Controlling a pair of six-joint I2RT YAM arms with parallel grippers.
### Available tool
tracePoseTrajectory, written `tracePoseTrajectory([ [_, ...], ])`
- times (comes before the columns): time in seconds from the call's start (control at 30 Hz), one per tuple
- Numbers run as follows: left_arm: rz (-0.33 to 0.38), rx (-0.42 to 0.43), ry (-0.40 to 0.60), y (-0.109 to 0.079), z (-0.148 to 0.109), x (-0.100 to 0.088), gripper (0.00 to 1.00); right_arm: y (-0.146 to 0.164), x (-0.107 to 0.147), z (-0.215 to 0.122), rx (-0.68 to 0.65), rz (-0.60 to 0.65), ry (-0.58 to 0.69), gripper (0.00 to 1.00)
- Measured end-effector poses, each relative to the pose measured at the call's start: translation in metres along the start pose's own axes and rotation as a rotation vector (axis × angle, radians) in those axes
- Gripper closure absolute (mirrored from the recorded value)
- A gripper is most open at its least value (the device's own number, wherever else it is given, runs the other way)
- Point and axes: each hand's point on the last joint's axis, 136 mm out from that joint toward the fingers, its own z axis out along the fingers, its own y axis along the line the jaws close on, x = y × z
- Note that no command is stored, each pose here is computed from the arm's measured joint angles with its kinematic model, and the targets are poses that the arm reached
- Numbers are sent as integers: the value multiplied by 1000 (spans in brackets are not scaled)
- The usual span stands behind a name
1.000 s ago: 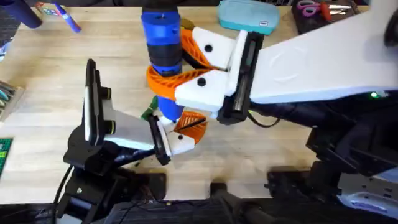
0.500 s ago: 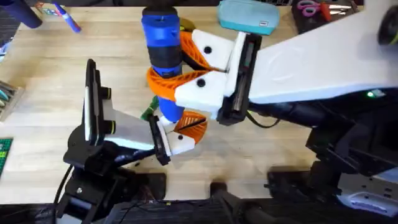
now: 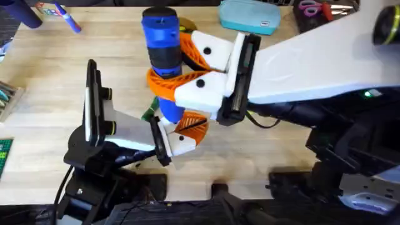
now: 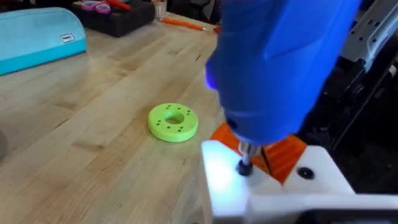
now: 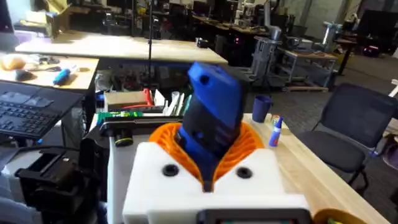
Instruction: Pick up the gripper from the table and insert it into the empty holder that is missing its gripper. Then pick up a screw, insert it into the mounting hole, and use the screwdriver to tighten it. Finally, clean up the table by picking up the vegetable and placing it into the bucket.
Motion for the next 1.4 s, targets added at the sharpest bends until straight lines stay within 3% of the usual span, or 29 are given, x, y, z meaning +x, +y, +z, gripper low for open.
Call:
tracePoseTrajectory([
  [1.4,-12,1,1,0,0,0,988,1,4,-1,-3,-44,19,960],
])
